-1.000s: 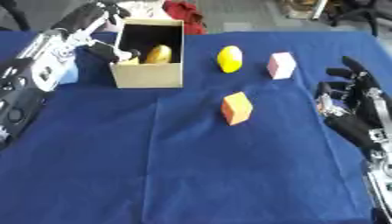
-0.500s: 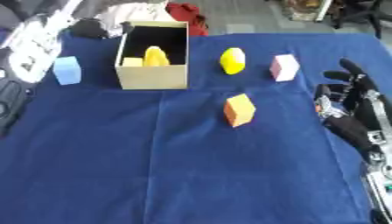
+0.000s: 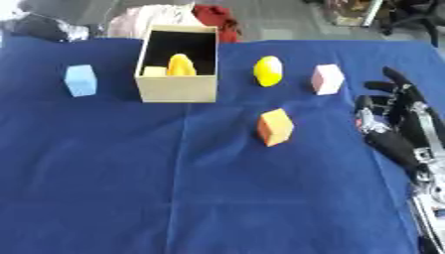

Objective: Pick up objects on the table and place them in the box.

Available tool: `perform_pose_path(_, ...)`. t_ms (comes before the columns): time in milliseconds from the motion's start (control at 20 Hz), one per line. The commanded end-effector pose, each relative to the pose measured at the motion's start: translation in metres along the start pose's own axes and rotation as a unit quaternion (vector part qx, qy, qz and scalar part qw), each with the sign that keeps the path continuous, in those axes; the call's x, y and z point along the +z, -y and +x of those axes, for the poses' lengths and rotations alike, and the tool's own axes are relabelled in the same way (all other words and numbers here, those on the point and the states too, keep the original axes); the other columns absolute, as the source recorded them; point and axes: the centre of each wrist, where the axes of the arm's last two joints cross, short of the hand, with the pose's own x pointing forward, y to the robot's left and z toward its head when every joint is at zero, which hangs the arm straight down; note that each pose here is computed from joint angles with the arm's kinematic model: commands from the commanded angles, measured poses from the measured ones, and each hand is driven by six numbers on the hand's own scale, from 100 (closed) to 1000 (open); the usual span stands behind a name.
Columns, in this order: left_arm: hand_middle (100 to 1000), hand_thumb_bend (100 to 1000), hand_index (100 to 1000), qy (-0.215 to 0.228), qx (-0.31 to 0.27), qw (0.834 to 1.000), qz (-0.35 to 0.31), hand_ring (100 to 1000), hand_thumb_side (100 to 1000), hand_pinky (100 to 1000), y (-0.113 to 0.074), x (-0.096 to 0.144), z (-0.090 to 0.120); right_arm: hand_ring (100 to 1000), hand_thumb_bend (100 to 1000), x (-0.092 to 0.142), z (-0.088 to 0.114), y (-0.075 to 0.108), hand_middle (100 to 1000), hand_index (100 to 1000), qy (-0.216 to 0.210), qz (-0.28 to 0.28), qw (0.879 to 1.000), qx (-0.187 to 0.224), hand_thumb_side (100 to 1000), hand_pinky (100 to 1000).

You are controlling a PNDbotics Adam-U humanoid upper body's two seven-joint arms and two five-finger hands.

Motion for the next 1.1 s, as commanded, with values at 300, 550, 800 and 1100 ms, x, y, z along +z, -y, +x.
perform_pose_path(300, 798, 547, 882, -0.117, -0.025, 0.989, -0.082, 785, 319, 818, 0.025, 0.001, -0.052, 730, 116, -0.002, 0.003, 0.008, 769, 964, 0.006, -0.002, 1.0, 0.01, 287, 732)
perform_pose_path(550, 793, 544, 880, -0.129, -0.023, 0.988, -0.084, 783, 301, 818, 0.047, -0.009, -0.056, 730, 116, -0.002, 0.003, 0.008, 768, 965, 0.006, 0.001, 1.0, 0.008, 288, 731)
perform_pose_path(800, 800, 536, 883, -0.131, -0.03, 0.988, -0.074, 784, 289, 817, 0.057, -0.016, -0.053, 730, 115, -0.002, 0.003, 0.007, 768, 966, 0.005, 0.003, 1.0, 0.006, 289, 731)
perform_pose_path(1100, 789, 495, 875, -0.147, -0.034, 0.986, -0.068, 774, 260, 811, 0.068, -0.019, -0.053, 729, 114, -0.003, 0.004, 0.007, 768, 966, 0.007, 0.006, 1.0, 0.003, 290, 731)
